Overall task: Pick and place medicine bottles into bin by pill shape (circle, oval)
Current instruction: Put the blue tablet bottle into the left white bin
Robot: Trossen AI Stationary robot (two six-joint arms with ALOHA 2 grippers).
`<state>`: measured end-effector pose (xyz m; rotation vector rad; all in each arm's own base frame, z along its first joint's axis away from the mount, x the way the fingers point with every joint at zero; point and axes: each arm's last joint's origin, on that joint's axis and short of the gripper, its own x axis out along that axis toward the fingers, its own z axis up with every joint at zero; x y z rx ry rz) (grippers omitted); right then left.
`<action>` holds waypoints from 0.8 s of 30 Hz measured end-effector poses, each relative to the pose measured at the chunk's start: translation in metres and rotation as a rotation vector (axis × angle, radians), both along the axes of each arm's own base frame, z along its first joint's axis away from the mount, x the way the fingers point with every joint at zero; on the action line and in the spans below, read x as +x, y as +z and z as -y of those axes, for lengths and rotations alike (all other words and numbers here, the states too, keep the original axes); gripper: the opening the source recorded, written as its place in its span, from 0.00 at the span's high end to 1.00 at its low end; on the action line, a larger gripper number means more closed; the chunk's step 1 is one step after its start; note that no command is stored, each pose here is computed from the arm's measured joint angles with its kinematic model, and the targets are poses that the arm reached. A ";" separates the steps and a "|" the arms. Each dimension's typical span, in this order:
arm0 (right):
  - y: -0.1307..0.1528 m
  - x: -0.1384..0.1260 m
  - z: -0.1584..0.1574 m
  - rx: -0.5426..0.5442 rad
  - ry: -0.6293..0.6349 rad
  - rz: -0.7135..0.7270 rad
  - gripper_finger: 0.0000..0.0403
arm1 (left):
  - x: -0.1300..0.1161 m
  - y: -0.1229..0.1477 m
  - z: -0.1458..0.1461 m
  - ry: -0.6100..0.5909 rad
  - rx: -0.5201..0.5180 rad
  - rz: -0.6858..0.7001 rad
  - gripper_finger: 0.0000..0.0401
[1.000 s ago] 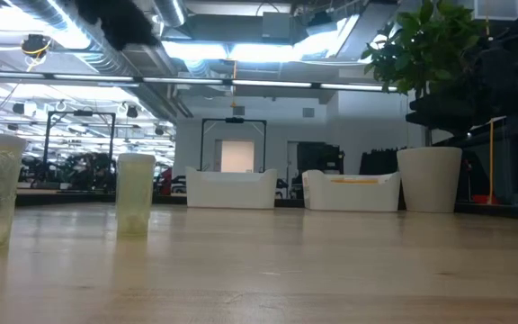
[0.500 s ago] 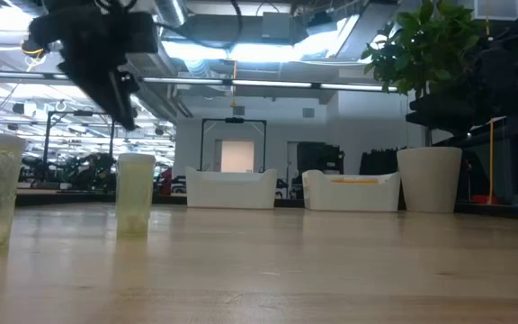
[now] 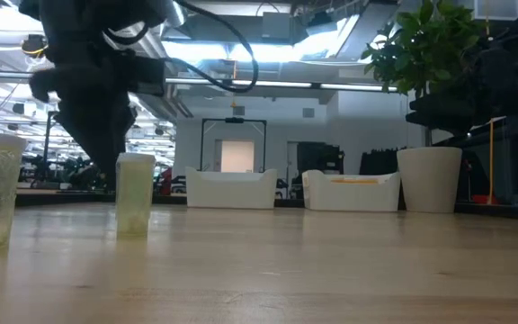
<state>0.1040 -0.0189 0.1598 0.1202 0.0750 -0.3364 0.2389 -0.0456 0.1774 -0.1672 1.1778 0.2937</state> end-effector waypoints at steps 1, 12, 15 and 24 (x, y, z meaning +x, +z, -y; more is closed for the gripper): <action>0.000 0.000 0.000 0.001 0.000 0.000 0.37 | 0.001 -0.001 0.000 0.010 0.004 0.005 0.51; 0.000 0.000 0.000 0.000 0.000 0.001 0.37 | 0.013 -0.005 0.001 0.054 0.026 0.092 0.51; 0.000 0.000 0.000 -0.001 0.000 0.001 0.37 | 0.013 -0.005 0.001 0.072 0.019 0.090 0.51; 0.000 0.000 0.000 0.000 0.000 0.001 0.37 | 0.012 -0.005 0.001 0.074 0.019 0.087 0.54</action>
